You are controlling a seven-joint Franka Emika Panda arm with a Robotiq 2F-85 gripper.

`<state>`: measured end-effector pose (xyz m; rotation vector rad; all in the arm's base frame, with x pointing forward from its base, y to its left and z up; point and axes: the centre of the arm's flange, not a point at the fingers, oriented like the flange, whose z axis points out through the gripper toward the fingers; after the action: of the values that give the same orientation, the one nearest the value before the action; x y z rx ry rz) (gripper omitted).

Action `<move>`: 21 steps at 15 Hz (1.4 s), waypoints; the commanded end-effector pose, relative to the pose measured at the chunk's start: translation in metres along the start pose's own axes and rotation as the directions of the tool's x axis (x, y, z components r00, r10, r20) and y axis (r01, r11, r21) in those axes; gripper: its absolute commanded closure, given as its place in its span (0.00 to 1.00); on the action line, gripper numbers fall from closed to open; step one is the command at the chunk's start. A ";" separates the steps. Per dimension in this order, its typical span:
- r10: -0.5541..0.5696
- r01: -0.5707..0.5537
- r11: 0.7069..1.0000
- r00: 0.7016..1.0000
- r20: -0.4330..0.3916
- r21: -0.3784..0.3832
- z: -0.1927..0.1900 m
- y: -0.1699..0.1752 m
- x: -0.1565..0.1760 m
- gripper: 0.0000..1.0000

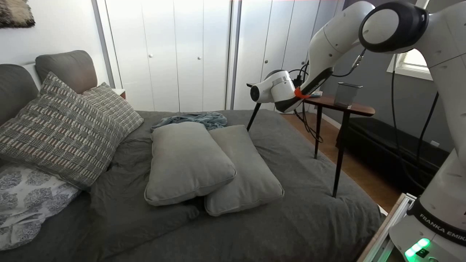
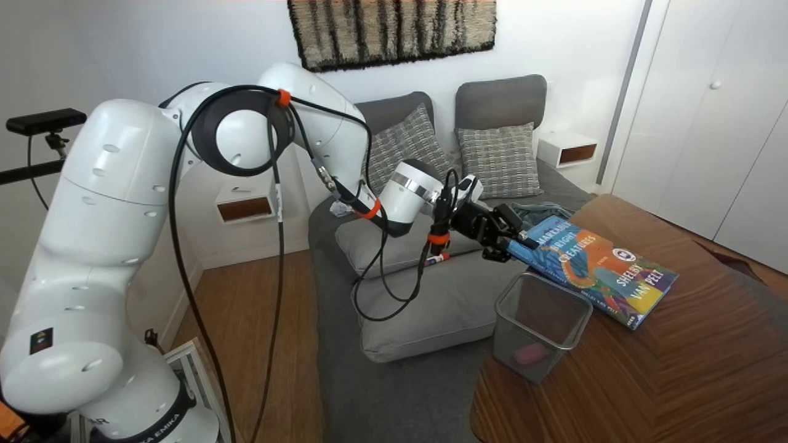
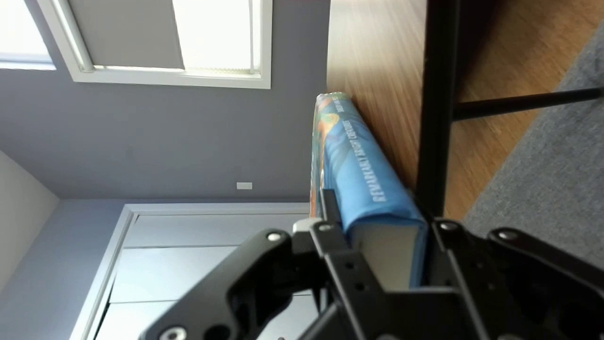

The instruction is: Put the book on the pillow

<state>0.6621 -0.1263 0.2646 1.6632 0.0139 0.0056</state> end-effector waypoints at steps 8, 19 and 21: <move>0.120 -0.154 0.978 0.967 -0.225 -0.140 -0.112 0.074 -0.010 0.90; 0.234 -0.023 0.937 0.782 -0.578 0.349 -0.226 0.134 -0.065 0.90; 0.178 0.081 0.932 0.747 -0.640 0.354 -0.218 0.124 -0.066 0.90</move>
<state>0.6130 0.1006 0.3998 1.9129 0.4192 0.6800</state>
